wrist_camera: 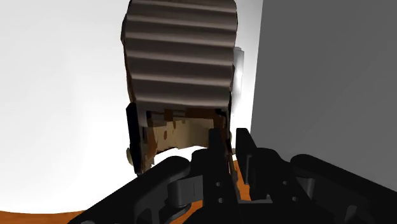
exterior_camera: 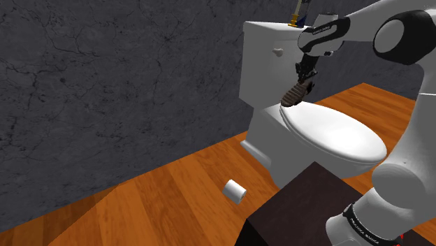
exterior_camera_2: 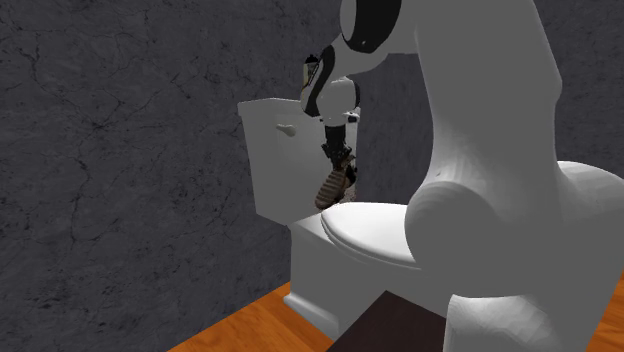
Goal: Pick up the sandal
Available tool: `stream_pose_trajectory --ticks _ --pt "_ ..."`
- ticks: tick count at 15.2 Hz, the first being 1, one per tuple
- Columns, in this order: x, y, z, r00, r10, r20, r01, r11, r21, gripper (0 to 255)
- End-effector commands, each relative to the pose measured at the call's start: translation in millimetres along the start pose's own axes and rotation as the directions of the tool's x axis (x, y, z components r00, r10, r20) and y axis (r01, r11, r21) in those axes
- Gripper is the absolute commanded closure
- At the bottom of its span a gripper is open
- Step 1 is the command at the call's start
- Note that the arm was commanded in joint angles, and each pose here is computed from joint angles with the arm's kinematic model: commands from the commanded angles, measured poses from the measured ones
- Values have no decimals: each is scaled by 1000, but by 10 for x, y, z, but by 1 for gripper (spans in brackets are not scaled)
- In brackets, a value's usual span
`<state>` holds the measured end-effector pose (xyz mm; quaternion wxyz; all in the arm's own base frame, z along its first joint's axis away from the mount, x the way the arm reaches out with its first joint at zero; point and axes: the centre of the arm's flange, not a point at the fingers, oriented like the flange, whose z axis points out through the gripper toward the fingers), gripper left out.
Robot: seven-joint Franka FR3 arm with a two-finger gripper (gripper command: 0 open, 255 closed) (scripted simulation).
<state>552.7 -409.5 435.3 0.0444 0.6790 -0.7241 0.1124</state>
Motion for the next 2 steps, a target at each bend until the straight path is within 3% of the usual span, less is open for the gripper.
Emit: stream_pose_trajectory --ticks 1,2 --pt "18 -20 -74 1000 0 0 0 1000 1 255" --pt "19 -20 -74 1000 0 0 0 1000 1 255"
